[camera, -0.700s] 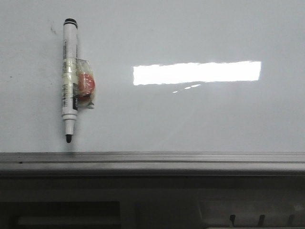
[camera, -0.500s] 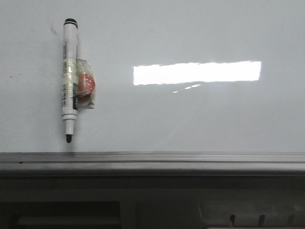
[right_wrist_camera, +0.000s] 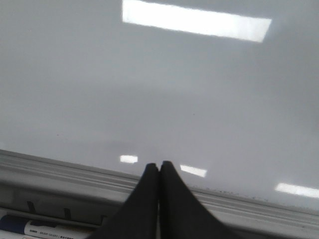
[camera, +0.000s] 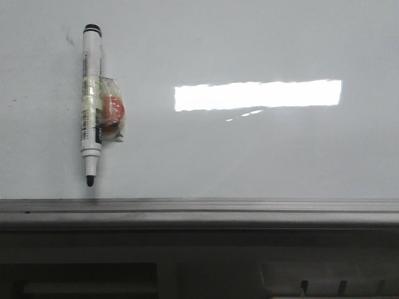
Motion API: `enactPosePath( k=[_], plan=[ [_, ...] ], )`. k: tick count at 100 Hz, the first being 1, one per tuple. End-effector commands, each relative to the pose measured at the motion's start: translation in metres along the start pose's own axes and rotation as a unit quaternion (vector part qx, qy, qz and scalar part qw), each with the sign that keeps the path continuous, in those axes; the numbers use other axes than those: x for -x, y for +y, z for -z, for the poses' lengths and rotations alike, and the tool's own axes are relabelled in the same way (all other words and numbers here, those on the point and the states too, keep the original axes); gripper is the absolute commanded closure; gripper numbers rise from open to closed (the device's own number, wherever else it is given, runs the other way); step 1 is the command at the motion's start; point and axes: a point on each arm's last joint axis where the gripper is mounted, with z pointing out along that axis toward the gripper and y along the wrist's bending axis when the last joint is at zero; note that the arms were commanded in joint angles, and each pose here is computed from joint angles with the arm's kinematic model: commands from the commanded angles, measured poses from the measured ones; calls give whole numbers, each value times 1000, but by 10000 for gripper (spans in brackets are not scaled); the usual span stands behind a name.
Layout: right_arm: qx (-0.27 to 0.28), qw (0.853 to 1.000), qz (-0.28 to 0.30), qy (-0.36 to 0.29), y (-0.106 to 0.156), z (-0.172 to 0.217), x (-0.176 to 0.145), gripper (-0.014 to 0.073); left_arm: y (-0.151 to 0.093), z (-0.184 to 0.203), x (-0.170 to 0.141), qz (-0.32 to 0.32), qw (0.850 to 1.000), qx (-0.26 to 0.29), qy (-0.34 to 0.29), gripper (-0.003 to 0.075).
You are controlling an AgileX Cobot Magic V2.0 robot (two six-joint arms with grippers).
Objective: Write number 3 on whiteboard
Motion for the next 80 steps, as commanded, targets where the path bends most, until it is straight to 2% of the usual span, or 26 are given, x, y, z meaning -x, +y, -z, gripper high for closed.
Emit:
enactPosePath(
  k=[1,12,27,33,38,43,46,51,55,56,57,62,66,70,74,78,80],
  plan=[
    [-4,1000,4,3,1,-2,-8,645,1,1,3,10,999,3,-32,741],
    [-5,1000,4,-9,1,-2,-6,645,1,1,3,11,999,3,-34,741],
    [-11,998,4,-57,0,-2,2,645,0,1,3,19,999,1,-37,741],
    [-14,996,5,-83,-1,-1,7,645,-1,1,6,47,998,-6,-51,741],
    [-17,993,3,-115,-1,0,13,645,-1,2,12,96,992,-14,-82,741],
    [-19,987,-18,-158,-2,2,21,645,0,3,19,184,975,-25,-120,741],
    [-19,983,-40,-180,-3,4,24,645,0,4,22,255,956,-35,-138,741],
    [-19,974,-84,-211,-5,6,29,645,3,6,27,333,928,-39,-163,741],
    [-19,967,-122,-225,-6,7,31,645,6,6,28,375,909,-38,-176,741],
    [-18,966,-127,-224,-7,7,31,645,6,7,29,399,899,-41,-178,741],
    [-18,965,-133,-224,-7,7,31,645,7,7,29,399,898,-40,-180,741],
    [-14,961,-166,-220,-7,7,30,645,10,7,30,461,866,-40,-190,741],
    [-9,955,-203,-217,-8,7,30,645,11,8,30,491,849,-41,-193,741],
    [-5,950,-228,-215,-8,7,31,645,12,8,30,502,841,-38,-197,741],
    [-1,944,-248,-218,-9,9,35,645,12,9,33,501,841,-41,-201,741],
    [1,940,-256,-225,-10,11,40,645,9,11,38,490,847,-52,-199,741],
    [2,939,-256,-231,-11,14,45,645,7,12,41,475,855,-58,-198,741]
  ],
)
